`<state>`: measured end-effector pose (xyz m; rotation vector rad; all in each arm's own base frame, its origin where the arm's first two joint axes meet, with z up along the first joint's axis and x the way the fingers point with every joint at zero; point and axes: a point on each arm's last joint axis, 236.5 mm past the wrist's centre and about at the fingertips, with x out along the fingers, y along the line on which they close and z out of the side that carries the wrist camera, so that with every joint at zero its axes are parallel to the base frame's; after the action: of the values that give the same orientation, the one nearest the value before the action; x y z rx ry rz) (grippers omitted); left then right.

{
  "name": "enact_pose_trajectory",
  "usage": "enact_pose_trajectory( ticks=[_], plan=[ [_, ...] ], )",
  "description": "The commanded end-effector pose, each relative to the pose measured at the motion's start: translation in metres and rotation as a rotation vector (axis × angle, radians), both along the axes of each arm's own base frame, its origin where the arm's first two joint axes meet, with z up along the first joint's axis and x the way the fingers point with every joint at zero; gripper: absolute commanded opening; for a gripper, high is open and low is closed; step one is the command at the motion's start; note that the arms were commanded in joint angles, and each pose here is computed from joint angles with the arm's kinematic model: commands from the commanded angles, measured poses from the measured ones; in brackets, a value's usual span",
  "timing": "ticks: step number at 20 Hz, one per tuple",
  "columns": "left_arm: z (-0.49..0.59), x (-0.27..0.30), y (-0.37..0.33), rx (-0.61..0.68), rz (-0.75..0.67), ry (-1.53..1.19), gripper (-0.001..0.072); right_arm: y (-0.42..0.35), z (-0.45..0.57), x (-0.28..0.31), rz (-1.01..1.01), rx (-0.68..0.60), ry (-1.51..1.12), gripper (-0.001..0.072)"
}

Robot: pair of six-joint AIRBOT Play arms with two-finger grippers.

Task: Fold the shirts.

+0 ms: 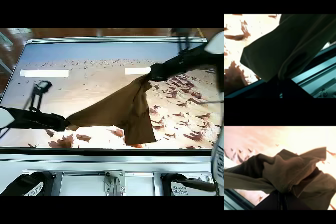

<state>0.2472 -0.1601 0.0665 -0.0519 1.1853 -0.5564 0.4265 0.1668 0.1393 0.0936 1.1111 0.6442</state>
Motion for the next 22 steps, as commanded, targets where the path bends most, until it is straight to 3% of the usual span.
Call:
enact_pose_trajectory(
  ticks=[1, 3, 4, 5, 6, 9, 11, 13, 15, 22],
  plan=[
    [-0.037, -0.004, -0.011, -0.077, 0.073, 0.056, 0.0042, 0.043, -0.109, 0.03, -0.018, 0.002, 0.187, 0.0068],
    [-0.036, 0.002, -0.011, -0.084, 0.086, 0.035, 0.0042, 0.051, -0.148, 0.028, -0.017, -0.007, 0.273, 0.0094],
    [-0.034, 0.006, -0.011, -0.089, 0.094, 0.016, 0.0042, 0.052, -0.156, 0.027, -0.017, -0.004, 0.294, 0.0183],
    [-0.032, 0.012, -0.011, -0.096, 0.108, -0.005, 0.0042, 0.048, -0.158, 0.029, -0.016, -0.006, 0.29, 0.0507],
    [-0.029, 0.019, -0.009, -0.104, 0.126, -0.029, 0.0043, 0.041, -0.153, 0.032, -0.012, -0.007, 0.273, 0.0684],
    [-0.027, 0.029, -0.001, -0.11, 0.169, -0.045, 0.0042, -0.023, -0.131, 0.043, -0.075, -0.073, 0.22, 0.0684],
    [-0.027, 0.031, 0.004, -0.111, 0.188, -0.042, 0.0042, -0.093, -0.135, 0.042, -0.239, -0.118, 0.289, 0.0678],
    [-0.027, 0.031, 0.004, -0.111, 0.189, -0.042, 0.0042, -0.124, -0.155, 0.031, -0.368, -0.046, 0.407, 0.0678],
    [-0.027, 0.031, 0.004, -0.112, 0.189, -0.043, 0.0042, -0.13, -0.182, 0.016, -0.416, 0.018, 0.494, 0.0678],
    [-0.027, 0.031, 0.004, -0.118, 0.205, -0.033, 0.0042, -0.092, -0.257, -0.006, -0.393, 0.054, 0.643, 0.0678]
  ],
)
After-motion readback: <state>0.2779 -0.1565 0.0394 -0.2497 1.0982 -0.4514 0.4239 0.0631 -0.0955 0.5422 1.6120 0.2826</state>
